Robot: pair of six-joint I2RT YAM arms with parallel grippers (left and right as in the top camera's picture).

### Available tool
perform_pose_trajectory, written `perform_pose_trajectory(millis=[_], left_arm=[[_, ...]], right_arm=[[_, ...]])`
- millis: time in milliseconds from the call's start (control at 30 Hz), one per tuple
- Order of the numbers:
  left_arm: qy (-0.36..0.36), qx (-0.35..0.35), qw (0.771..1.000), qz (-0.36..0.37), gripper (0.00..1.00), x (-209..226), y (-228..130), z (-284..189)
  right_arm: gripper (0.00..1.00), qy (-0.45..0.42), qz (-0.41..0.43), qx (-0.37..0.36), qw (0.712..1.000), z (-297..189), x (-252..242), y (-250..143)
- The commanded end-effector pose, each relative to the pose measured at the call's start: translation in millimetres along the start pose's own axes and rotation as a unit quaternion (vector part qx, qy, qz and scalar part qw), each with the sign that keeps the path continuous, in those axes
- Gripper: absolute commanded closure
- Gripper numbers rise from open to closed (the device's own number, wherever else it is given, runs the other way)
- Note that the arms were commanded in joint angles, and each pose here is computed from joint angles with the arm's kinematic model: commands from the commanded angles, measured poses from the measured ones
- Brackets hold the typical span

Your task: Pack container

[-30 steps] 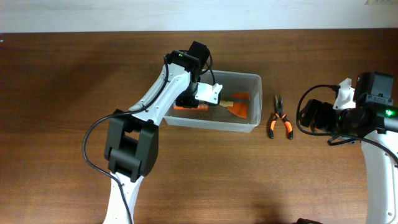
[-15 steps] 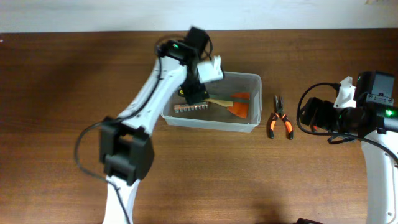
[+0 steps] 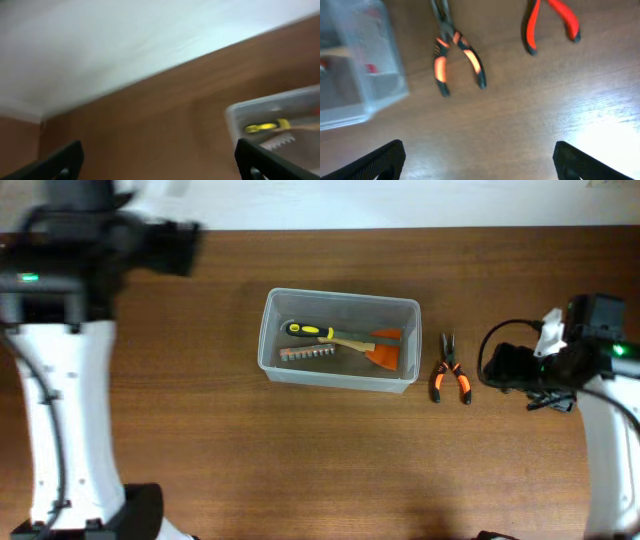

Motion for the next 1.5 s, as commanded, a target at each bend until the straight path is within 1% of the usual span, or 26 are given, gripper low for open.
perform_pose_trajectory(millis=[0, 133, 233, 333, 367, 400, 467, 533, 833, 933, 1167, 1267, 1333, 1467], left_arm=[[0.057, 0.061, 0.988, -0.128, 0.01, 56, -30, 24], [0.089, 0.100, 0.976, -0.171, 0.01, 97, -56, 27], [0.102, 0.113, 0.970, -0.188, 0.01, 114, -65, 25], [0.109, 0.114, 0.968, -0.195, 0.01, 122, -68, 23], [0.110, 0.114, 0.968, -0.196, 0.01, 122, -68, 23], [0.110, 0.114, 0.968, -0.196, 0.01, 123, -68, 23], [0.109, 0.113, 0.968, -0.196, 0.01, 122, -68, 23], [0.110, 0.110, 0.968, -0.195, 0.01, 123, -67, 23], [0.110, 0.111, 0.968, -0.195, 0.01, 123, -67, 23], [0.110, 0.112, 0.968, -0.195, 0.01, 123, -68, 23], [0.110, 0.113, 0.968, -0.195, 0.01, 123, -68, 23], [0.110, 0.112, 0.968, -0.195, 0.01, 123, -68, 23], [0.110, 0.112, 0.968, -0.195, 0.01, 123, -68, 23], [0.110, 0.114, 0.968, -0.195, 0.01, 122, -68, 23]], right_arm=[[0.06, -0.009, -0.019, 0.045, 0.999, 24, -9, 2], [0.07, 0.001, -0.045, 0.097, 0.994, 52, -12, -3], [0.13, 0.005, -0.079, 0.128, 0.989, 66, -8, -5], [0.13, -0.023, -0.112, 0.134, 0.984, 75, -4, 3], [0.12, -0.038, -0.122, 0.132, 0.983, 76, -4, 7], [0.07, -0.051, -0.132, 0.127, 0.982, 77, -3, 12], [0.00, -0.078, -0.150, 0.113, 0.979, 79, -1, 23], [0.01, -0.099, -0.160, 0.100, 0.977, 82, -1, 31], [0.00, -0.049, -0.138, 0.111, 0.983, 101, 8, 30], [0.02, -0.031, -0.135, 0.118, 0.983, 108, 12, 28], [0.07, -0.021, -0.134, 0.119, 0.984, 126, 13, 32], [0.10, -0.018, -0.133, 0.122, 0.983, 133, 13, 32], [0.10, -0.010, -0.132, 0.127, 0.983, 138, 14, 31], [0.16, -0.007, -0.130, 0.139, 0.982, 149, 13, 28]])
Point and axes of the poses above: each gripper's point midway between its finger pads, its own z axis out along the fingers, its own x axis along the line the jaws close on, y = z × x, the point moved 3 cm from there along -z, back along the fingers, and after that the axes turned 12 degrees about -z, right-handed, at the moved point
